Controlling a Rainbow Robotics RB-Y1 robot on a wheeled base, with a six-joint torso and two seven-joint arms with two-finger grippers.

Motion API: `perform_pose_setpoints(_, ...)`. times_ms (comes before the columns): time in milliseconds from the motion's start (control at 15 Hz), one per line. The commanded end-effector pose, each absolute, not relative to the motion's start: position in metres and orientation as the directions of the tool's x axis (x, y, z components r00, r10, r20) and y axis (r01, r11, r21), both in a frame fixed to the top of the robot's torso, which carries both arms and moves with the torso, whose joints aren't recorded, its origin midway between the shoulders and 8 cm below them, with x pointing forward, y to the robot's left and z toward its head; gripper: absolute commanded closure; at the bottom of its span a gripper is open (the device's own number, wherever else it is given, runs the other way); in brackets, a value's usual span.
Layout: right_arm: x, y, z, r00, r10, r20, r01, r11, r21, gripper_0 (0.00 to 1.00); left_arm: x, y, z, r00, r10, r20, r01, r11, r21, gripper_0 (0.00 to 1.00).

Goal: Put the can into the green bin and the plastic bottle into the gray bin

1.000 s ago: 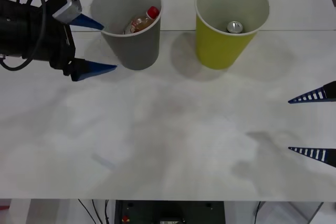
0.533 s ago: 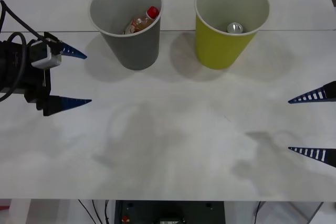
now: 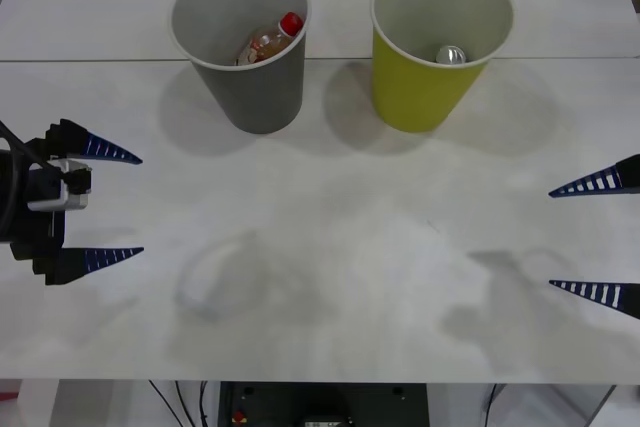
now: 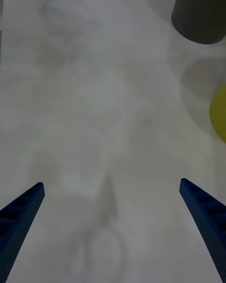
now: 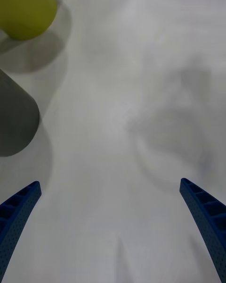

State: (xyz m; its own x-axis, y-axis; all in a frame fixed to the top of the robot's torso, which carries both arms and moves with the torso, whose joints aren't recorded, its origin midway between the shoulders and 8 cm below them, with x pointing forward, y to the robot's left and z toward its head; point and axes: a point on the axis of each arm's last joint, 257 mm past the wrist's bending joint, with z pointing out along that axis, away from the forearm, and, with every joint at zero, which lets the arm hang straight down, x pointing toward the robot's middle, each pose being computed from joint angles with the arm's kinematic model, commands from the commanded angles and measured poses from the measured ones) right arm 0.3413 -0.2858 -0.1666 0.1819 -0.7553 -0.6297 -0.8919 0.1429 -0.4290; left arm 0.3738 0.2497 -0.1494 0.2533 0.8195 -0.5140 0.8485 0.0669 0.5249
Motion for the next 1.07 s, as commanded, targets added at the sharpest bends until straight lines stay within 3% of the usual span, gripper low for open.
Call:
perform_pose_setpoints(67, 0.341, -0.286, -0.167, 0.182, -0.755, -0.63, -0.892, 0.143, -0.429, 0.0, 0.364, 0.253, -0.159, 0.29, 0.82, -0.494, 0.846, 0.022, 0.533, 0.0)
perform_pose_setpoints(533, 0.341, -0.286, -0.167, 0.182, -0.755, -0.63, -0.892, 0.143, -0.429, 0.0, 0.347, 0.247, -0.168, 0.286, 0.795, -0.536, 0.867, 0.023, 0.497, 0.0)
perform_pose_setpoints(1067, 0.341, -0.286, -0.167, 0.182, -0.755, -0.63, -0.892, 0.143, -0.429, 0.0, 0.346, 0.251, -0.173, 0.29, 0.809, -0.512, 0.863, 0.01, 0.504, 0.0)
